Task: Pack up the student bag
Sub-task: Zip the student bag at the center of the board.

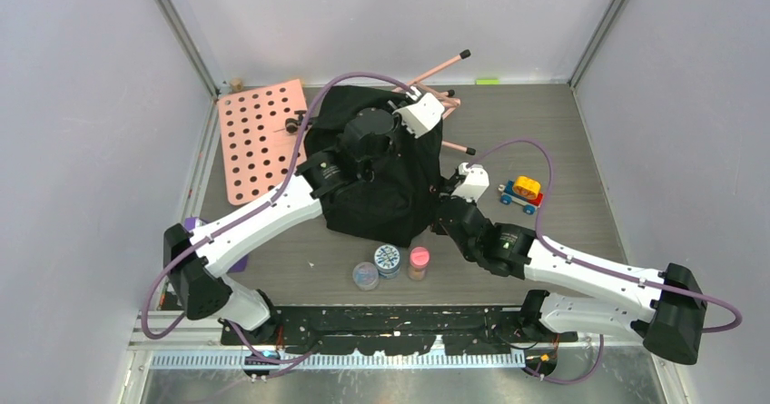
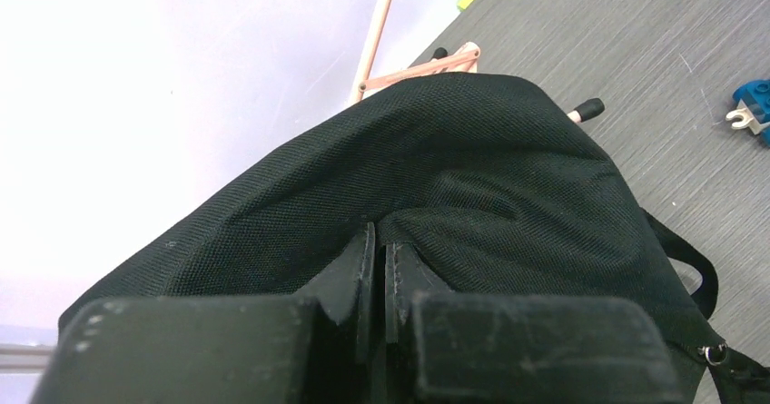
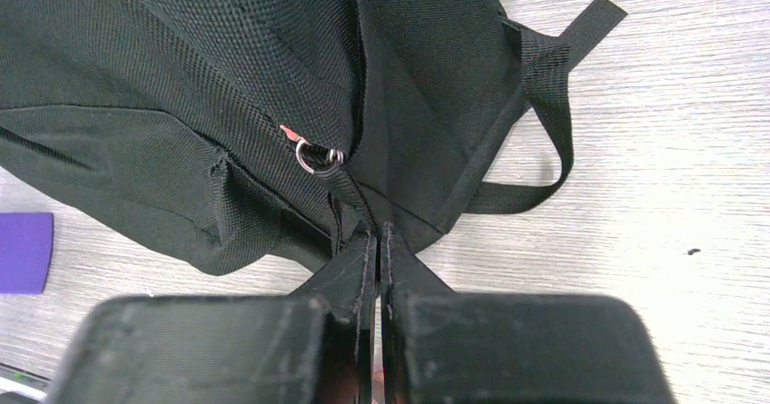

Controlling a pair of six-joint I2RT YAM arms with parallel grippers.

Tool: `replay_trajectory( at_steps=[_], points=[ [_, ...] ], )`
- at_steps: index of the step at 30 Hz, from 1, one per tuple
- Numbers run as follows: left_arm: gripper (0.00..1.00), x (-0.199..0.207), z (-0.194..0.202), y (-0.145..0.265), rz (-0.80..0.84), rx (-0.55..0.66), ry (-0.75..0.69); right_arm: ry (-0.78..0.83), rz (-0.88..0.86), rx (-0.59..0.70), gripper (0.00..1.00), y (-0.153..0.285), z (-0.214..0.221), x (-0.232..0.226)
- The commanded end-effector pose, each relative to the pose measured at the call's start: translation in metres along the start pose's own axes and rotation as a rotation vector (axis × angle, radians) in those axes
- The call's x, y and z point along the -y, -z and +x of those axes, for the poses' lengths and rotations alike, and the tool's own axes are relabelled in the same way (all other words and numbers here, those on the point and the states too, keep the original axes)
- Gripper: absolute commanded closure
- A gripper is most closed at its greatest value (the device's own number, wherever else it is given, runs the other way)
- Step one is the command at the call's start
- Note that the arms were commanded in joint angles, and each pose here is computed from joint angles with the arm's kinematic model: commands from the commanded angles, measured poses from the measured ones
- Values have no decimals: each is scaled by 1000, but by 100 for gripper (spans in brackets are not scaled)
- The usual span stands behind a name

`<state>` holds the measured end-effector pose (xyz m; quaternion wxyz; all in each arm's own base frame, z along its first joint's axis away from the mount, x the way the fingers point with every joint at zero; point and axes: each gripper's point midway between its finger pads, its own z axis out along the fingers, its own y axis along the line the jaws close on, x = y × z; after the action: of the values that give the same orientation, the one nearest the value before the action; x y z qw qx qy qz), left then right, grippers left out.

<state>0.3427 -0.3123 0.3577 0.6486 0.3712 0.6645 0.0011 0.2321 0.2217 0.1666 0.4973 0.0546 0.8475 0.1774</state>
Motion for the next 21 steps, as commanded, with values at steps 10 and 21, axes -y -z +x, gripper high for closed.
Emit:
replay_trajectory(
  at_steps=[10,21],
  points=[
    [100,-81,-81,9,-189,277,195,32,78,-82,100,-8,30,25],
    [14,18,-59,98,442,237,325,219,39,56,27,9,-59,11]
  ],
)
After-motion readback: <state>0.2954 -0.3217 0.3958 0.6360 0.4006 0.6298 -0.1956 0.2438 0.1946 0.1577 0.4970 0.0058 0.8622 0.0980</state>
